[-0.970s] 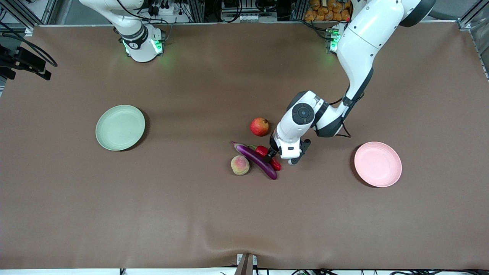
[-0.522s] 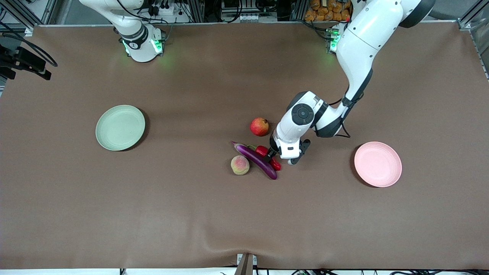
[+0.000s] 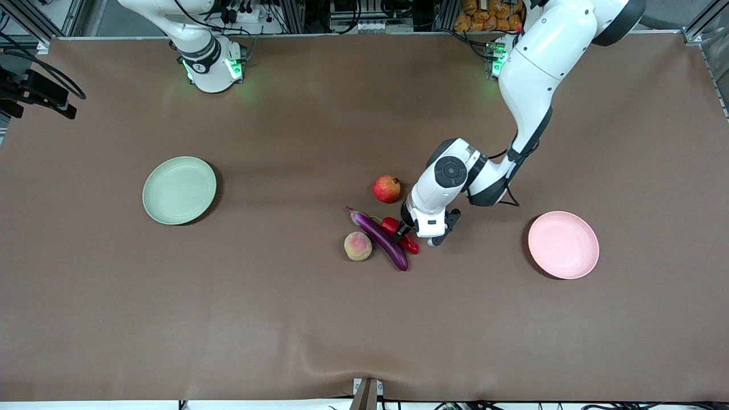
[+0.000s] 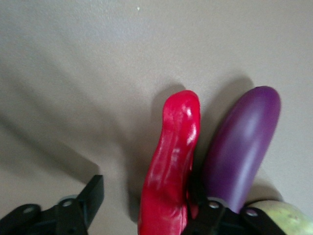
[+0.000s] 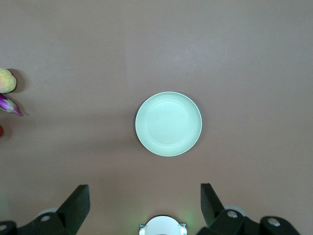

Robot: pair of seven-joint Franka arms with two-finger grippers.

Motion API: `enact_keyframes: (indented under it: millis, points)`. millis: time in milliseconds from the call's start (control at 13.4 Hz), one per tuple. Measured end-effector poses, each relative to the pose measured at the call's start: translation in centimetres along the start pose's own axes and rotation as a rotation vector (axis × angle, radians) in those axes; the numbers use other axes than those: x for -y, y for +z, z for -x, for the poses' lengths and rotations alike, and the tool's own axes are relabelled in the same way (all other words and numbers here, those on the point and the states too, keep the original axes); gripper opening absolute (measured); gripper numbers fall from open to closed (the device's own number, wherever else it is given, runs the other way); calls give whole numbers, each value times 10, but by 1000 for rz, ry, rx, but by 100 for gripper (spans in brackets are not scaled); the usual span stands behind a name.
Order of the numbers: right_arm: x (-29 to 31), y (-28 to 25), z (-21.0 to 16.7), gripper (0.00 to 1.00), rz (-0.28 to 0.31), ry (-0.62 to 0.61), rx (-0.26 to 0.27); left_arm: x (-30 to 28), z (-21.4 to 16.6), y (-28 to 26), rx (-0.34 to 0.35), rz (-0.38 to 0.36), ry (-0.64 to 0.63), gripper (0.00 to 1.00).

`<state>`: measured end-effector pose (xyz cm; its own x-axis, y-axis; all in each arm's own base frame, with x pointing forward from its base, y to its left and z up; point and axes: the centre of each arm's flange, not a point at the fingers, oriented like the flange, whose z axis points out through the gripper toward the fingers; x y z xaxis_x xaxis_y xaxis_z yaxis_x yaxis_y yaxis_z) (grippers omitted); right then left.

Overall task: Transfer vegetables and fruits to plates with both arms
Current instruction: 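Carry the red pepper over the pink plate with the left gripper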

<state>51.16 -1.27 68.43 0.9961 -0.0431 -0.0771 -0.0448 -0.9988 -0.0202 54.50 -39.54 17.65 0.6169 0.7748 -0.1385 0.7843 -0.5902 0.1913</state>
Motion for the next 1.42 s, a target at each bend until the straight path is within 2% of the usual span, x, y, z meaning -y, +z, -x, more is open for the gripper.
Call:
enact_keyframes:
  millis: [75,149,299,373,522,597,821,970,1119,1269,1418]
  points:
    - [0,0,0,100,0,0,0,1,0,3,2,1,-1,74]
    - [0,0,0,100,0,0,0,1,0,3,2,0,-1,67]
    - [0,0,0,100,0,0,1,0,-1,2,1,3,-2,44]
    - [0,0,0,100,0,0,1,-1,-3,1,0,6,-5,36]
    - [0,0,0,100,0,0,1,-6,-13,-10,-14,3,-8,35]
    - [0,0,0,100,0,0,1,-8,-21,-23,-30,-22,5,35]
    - [0,8,-5,100,0,-1,17,-5,-63,-89,-81,-148,81,35]
    - [0,31,-21,100,-1,0,64,8,-99,-128,-91,-244,144,35]
    - [-2,66,-44,100,-3,1,130,28,-145,-150,-75,-308,196,35]
    - [-1,89,-58,100,-3,-1,170,49,-191,-157,-50,-334,236,35]
    - [8,98,-62,100,-5,-17,186,71,-238,-165,-26,-339,294,35]
